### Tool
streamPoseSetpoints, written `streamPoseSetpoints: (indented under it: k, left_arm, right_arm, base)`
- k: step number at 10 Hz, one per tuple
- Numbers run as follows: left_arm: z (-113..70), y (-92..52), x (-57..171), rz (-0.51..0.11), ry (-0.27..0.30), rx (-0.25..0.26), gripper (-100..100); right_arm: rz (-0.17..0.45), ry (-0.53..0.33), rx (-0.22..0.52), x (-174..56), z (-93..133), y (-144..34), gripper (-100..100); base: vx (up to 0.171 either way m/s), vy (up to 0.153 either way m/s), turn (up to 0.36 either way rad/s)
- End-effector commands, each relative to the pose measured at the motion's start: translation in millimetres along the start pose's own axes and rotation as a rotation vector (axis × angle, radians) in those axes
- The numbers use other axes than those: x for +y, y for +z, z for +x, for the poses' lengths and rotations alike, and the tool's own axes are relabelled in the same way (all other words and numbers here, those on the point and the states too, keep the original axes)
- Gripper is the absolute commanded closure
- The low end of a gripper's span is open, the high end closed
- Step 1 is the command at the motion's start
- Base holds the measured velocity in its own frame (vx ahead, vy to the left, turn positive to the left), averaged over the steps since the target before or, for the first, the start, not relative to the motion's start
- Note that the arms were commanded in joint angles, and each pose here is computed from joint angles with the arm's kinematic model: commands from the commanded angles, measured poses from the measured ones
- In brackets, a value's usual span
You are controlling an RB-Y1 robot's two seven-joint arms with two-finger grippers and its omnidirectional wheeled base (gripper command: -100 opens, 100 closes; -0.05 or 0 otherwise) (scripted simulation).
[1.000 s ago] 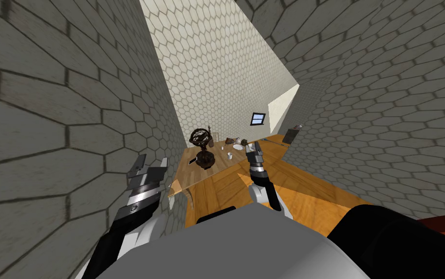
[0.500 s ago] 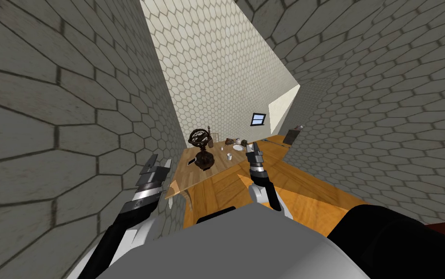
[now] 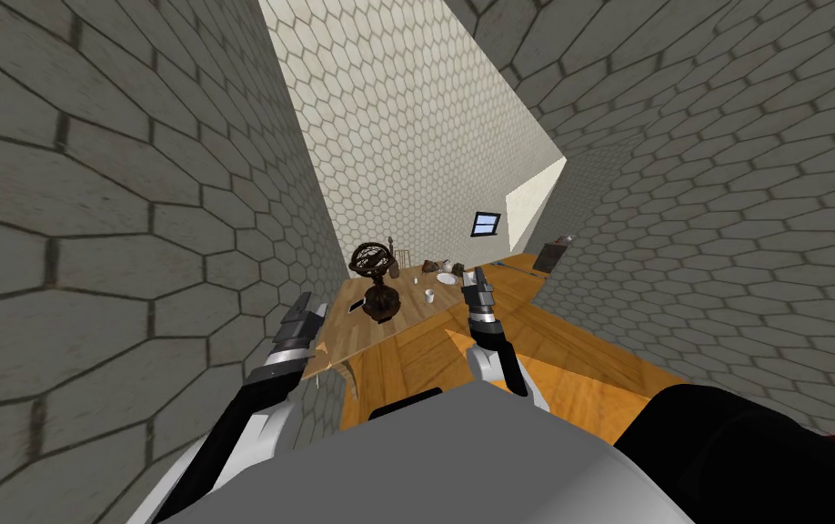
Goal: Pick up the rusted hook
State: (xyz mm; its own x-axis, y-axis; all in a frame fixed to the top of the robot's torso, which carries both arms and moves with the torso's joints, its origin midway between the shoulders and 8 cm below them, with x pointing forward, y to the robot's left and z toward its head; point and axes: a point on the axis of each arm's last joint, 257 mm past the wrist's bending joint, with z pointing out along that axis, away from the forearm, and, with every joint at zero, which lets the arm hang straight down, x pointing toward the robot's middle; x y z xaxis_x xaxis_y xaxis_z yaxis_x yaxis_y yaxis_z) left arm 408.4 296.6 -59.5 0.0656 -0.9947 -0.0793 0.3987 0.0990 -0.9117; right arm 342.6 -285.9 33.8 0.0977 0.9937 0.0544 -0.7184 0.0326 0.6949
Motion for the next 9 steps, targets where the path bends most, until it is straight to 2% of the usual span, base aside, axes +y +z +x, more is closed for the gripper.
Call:
streamPoseSetpoints:
  k: [1, 2, 6, 7, 8, 9]
  left_arm:
    - [-3.7, 2.5, 18.4, -0.056, 0.021, -0.002, -100]
    - [-3.8, 2.4, 19.2, -0.059, 0.021, -0.002, -100]
    - [-17.5, 7.4, 75.1, -0.214, 0.066, -0.022, -100]
    - [-17.8, 6.7, 78.1, -0.226, 0.066, -0.024, -100]
    - [-21.7, 6.6, 93.6, -0.271, 0.075, -0.031, -100]
    - [-21.7, 6.5, 94.0, -0.272, 0.075, -0.031, -100]
  right_arm:
    - [0.000, 0.000, 0.000, 0.0, 0.0, 0.0, 0]
    - [0.000, 0.000, 0.000, 0.0, 0.0, 0.0, 0]
    - [0.000, 0.000, 0.000, 0.0, 0.0, 0.0, 0]
    - [0.000, 0.000, 0.000, 0.0, 0.0, 0.0, 0]
    - [0.000, 0.000, 0.000, 0.0, 0.0, 0.0, 0]
    - [0.000, 0.000, 0.000, 0.0, 0.0, 0.0, 0]
  base:
    - [0.039, -0.056, 0.019]
    - [0.035, -0.046, 0.011]
    - [0.057, -0.072, 0.025]
    - [0.049, -0.058, 0.009]
    - [0.036, -0.058, 0.017]
    - [0.025, -0.043, 0.011]
